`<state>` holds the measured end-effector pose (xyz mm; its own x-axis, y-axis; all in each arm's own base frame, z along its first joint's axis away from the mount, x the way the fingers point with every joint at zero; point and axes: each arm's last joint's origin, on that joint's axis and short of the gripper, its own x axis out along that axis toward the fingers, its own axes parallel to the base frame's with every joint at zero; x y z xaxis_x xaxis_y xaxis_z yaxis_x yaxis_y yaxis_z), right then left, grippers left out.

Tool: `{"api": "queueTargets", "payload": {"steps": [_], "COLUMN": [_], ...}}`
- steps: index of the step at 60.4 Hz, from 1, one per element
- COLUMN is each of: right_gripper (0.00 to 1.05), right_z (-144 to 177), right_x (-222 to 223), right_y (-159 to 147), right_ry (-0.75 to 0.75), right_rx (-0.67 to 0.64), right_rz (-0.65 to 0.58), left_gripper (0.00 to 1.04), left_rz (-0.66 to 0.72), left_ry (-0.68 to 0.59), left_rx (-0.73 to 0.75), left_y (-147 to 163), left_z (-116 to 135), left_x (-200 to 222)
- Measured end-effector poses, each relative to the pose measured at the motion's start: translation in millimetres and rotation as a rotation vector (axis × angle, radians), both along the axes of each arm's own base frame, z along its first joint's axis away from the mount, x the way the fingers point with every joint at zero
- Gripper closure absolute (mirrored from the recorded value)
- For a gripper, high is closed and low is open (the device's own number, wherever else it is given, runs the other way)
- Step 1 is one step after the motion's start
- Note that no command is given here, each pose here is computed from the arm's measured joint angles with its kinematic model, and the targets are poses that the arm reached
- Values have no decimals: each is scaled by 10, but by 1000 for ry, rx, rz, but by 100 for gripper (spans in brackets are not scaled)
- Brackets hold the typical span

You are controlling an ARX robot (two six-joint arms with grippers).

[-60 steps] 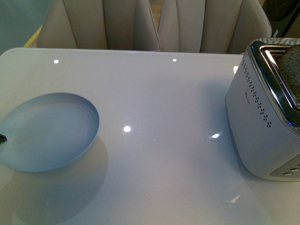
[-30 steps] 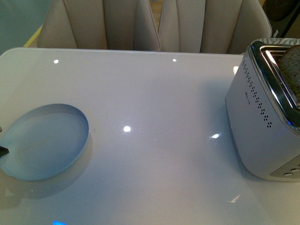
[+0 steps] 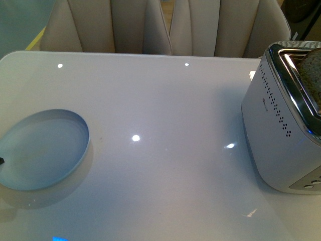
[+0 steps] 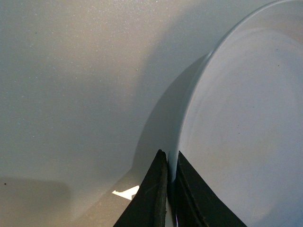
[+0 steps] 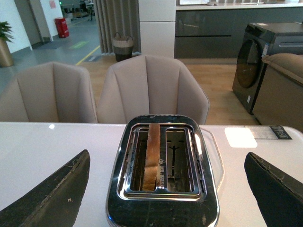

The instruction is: Left arm holds plate, right arm toasts bread

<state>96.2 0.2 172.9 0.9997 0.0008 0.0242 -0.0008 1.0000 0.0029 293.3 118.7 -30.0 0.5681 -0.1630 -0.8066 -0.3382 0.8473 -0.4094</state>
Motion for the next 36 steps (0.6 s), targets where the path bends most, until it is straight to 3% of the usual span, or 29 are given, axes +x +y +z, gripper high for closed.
{"api": "queueTargets", "payload": {"steps": [36], "right_gripper": [9], "right_z": [0], "right_x": [0], "right_y": [0], "right_ry": [0], "right_rx": [0], "right_rz": [0], "left_gripper": [102], "left_rz": [0], "left_ry": [0], "left_rx": [1], "left_y": [0], "left_z": [0], "left_x": [0]}}
